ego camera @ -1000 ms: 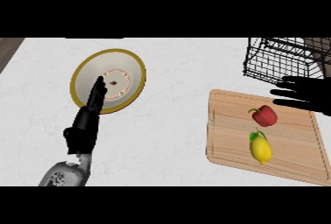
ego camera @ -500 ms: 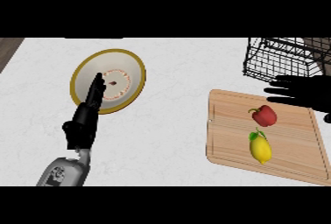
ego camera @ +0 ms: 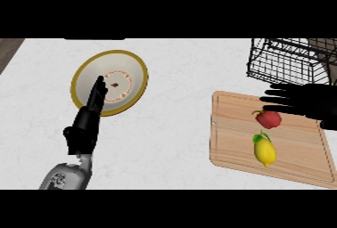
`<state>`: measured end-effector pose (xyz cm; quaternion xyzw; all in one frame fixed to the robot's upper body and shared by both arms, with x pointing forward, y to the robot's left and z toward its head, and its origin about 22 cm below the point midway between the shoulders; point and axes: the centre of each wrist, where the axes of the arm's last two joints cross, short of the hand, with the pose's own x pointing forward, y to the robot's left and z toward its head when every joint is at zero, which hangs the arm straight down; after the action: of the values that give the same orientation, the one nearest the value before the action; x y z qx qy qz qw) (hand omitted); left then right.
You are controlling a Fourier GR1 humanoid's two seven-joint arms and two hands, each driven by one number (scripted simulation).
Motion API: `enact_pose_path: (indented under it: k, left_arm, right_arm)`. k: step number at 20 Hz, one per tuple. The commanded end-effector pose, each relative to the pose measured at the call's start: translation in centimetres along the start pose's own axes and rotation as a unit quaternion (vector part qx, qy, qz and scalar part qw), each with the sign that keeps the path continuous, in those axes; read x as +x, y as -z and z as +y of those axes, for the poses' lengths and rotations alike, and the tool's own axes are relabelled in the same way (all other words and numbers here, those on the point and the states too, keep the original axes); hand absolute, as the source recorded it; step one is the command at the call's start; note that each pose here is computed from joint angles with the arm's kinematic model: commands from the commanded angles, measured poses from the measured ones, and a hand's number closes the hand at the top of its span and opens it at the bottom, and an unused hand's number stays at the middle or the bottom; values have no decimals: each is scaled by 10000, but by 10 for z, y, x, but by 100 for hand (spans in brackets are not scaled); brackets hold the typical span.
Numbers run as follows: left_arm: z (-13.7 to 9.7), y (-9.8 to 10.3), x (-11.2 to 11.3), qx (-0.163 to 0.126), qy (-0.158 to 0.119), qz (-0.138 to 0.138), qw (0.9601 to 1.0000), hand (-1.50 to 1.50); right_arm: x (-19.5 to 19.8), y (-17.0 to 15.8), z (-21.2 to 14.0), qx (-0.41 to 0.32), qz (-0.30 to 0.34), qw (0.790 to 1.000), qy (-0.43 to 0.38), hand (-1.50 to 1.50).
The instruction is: Pick the bell pepper from the cutting board and place it in the tiered basket
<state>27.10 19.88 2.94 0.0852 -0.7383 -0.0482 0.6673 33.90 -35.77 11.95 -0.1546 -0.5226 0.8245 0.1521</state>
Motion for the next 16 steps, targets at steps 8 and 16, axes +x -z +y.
enact_pose_path:
  k: [8,16]
  left_arm:
    - [-3,-9,-7,-1,12,54,10000,0]
    - [-14,-8,-2,-44,-5,58,10000,0]
  right_arm:
    - [0,18,5,250,-252,9993,111,-150]
    - [1,51,18,244,-225,9993,143,-150]
